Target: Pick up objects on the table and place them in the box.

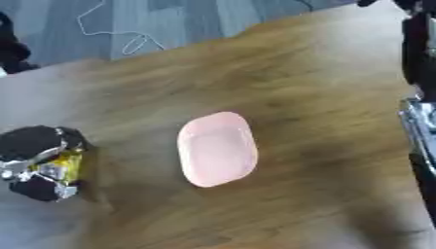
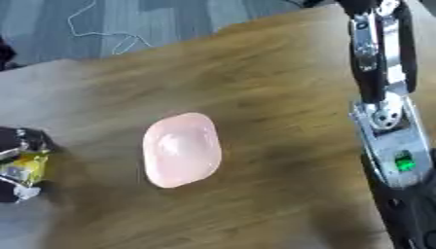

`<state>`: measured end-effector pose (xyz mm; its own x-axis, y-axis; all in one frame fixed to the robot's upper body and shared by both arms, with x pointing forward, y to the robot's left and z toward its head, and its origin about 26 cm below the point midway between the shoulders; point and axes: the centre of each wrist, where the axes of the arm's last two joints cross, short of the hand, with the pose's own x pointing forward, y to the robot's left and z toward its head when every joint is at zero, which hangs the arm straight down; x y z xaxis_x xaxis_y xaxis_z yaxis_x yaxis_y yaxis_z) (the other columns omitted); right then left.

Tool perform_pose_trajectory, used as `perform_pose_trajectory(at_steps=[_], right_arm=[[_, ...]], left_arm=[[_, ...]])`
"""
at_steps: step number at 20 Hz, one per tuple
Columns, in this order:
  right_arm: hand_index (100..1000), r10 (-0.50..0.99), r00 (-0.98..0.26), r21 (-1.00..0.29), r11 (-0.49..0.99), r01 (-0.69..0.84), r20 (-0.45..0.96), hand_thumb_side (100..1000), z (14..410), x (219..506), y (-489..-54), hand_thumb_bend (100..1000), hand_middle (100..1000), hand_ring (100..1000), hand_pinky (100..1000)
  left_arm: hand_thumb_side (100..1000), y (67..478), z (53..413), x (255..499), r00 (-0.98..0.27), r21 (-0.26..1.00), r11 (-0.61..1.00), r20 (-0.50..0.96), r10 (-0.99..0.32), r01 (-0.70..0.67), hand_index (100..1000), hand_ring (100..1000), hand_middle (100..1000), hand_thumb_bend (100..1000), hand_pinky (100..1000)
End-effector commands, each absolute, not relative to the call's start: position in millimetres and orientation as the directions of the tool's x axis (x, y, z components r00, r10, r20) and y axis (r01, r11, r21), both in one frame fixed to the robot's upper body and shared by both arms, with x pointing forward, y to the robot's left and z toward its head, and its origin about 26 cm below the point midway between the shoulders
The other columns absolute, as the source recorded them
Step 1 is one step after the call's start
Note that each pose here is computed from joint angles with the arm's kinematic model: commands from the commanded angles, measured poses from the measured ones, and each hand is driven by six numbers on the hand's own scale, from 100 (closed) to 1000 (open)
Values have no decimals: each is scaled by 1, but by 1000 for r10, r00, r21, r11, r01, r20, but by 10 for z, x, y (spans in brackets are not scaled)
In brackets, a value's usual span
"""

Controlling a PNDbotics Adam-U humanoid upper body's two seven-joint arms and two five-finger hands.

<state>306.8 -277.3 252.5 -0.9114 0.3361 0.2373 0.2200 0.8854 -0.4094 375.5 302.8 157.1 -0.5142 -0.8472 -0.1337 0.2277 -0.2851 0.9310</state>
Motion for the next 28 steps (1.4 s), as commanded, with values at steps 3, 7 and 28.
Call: perform_pose_trajectory(at_steps=[3,7,28], right_arm=[[823,341,-913,-419,880,225,223,922,2564,3049,-2789,100,747,687,554],[822,341,-913,-424,878,223,226,921,2558,3048,-2790,100,745,687,554],[819,351,-909,-446,866,224,224,921,2557,3041,-2812,100,741,687,553]], left_arm=[[442,3048,1558,3691,-542,963,-119,33,-840,242,831,713,755,914,633],[457,3045,1723,3654,-557,971,-84,57,-829,223,830,714,754,935,635],[361,3333,2247,3616,-628,810,-565,-358,-691,160,832,734,757,1000,697]])
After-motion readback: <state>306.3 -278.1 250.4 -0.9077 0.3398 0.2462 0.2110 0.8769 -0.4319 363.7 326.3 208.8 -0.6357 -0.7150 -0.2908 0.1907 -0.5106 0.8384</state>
